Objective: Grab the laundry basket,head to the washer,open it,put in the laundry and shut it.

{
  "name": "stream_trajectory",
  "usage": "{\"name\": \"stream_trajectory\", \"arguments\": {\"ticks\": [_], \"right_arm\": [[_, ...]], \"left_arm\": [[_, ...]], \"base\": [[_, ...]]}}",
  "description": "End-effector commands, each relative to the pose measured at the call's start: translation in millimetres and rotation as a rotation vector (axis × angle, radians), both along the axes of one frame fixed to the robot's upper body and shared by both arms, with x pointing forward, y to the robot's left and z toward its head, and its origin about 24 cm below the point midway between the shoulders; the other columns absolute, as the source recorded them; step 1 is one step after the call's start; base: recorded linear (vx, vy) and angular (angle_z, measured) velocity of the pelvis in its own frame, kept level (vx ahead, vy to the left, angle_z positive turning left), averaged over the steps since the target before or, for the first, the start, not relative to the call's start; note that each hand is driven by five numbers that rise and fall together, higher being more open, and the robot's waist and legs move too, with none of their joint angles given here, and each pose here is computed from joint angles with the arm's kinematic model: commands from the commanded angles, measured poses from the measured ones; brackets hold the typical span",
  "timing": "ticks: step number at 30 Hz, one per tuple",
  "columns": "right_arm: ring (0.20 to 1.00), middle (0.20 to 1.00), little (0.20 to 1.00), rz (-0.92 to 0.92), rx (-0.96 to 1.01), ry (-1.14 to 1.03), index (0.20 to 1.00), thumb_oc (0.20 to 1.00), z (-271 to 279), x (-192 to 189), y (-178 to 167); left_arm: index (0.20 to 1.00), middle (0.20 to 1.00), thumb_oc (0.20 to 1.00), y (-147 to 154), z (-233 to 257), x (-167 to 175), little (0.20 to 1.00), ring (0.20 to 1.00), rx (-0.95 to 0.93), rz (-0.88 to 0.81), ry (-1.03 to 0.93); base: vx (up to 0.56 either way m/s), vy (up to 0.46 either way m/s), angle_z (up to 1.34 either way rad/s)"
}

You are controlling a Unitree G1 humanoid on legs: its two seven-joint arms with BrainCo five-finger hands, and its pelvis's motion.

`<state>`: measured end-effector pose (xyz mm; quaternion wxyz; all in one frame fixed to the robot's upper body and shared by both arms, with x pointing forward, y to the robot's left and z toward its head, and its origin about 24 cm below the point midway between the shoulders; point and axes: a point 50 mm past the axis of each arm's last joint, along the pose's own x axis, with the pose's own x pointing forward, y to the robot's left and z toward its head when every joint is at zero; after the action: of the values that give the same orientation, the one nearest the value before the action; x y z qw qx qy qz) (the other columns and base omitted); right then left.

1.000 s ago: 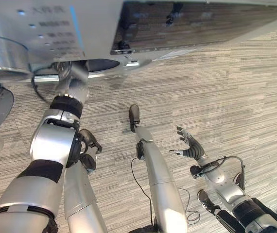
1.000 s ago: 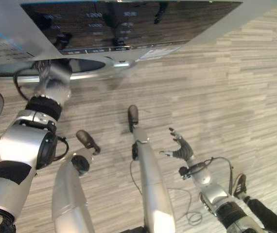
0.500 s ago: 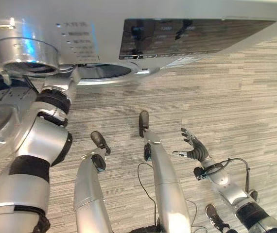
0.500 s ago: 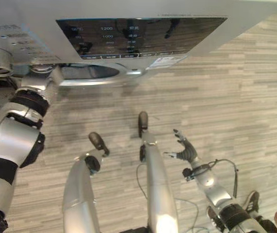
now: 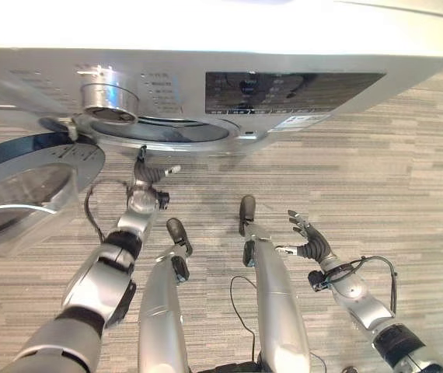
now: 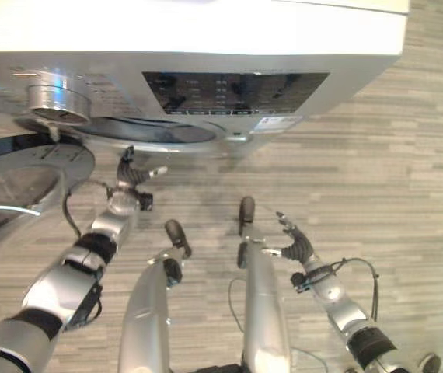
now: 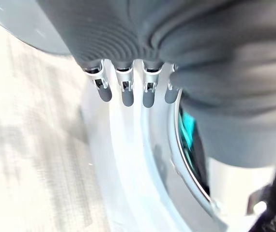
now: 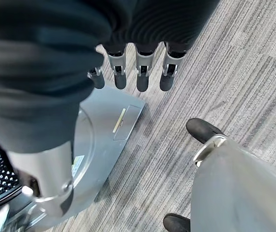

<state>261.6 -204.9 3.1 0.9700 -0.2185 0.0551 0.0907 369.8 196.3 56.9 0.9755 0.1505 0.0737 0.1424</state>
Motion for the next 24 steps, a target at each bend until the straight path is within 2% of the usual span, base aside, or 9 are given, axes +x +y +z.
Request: {"name": "stream_trajectory", "arguments": {"ticks": [1, 5, 6, 11, 12, 15, 19, 24], "right_arm": [[1.0, 1.0, 1.0, -0.06, -0.022, -0.041, 1.0, 1.0, 6.0, -1.0, -15.5], [1.0, 1.0, 1.0, -0.205, -0.047, 0.065, 1.0, 1.0, -19.0, -6.5, -38.5], [1.0, 1.0, 1.0, -0.281, -0.057, 0.138, 1.0, 1.0, -34.1, -15.3, -53.2], [1.0, 1.0, 1.0, -0.399, -0.056, 0.273, 1.0, 1.0, -59.1, -38.3, -75.3], [1.0, 1.0, 1.0, -0.474, -0.025, 0.342, 1.0, 1.0, -71.0, -52.2, -85.2], [1.0, 1.0, 1.0, -0.507, -0.009, 0.376, 1.0, 1.0, -75.8, -62.0, -91.5], [1.0, 1.0, 1.0, -0.494, 0.021, 0.46, 1.0, 1.0, -89.2, -83.4, -89.9], [1.0, 1.0, 1.0, -0.477, 0.039, 0.541, 1.0, 1.0, -101.4, -109.0, -88.1]], "left_arm": [[1.0, 1.0, 1.0, 5.0, 12.0, 1.4, 1.0, 1.0, -0.037, -0.013, -0.086], [1.0, 1.0, 1.0, -10.4, -35.7, -33.5, 1.0, 1.0, -0.061, -0.098, -0.004], [1.0, 1.0, 1.0, -9.0, -52.5, -50.4, 1.0, 1.0, -0.089, -0.12, 0.029], [1.0, 1.0, 1.0, -2.2, -69.8, -76.8, 1.0, 1.0, -0.079, -0.173, 0.068], [1.0, 1.0, 1.0, 4.2, -79.1, -88.9, 1.0, 1.0, -0.084, -0.18, 0.104], [1.0, 1.0, 1.0, 13.1, -77.6, -99.2, 1.0, 1.0, -0.062, -0.198, 0.097], [1.0, 1.0, 1.0, 51.7, -58.7, -120.8, 1.0, 1.0, 0.061, -0.207, 0.061], [1.0, 1.0, 1.0, 82.0, -29.3, -118.1, 1.0, 1.0, 0.214, -0.193, 0.008]], "base": [[-0.03, -0.081, 0.16], [0.03, -0.057, 0.22], [0.06, -0.011, 0.36], [0.06, 0.005, 0.27], [0.06, 0.036, 0.32], [0.07, 0.029, 0.21], [0.12, 0.015, 0.29], [0.07, 0.031, 0.44]]}}
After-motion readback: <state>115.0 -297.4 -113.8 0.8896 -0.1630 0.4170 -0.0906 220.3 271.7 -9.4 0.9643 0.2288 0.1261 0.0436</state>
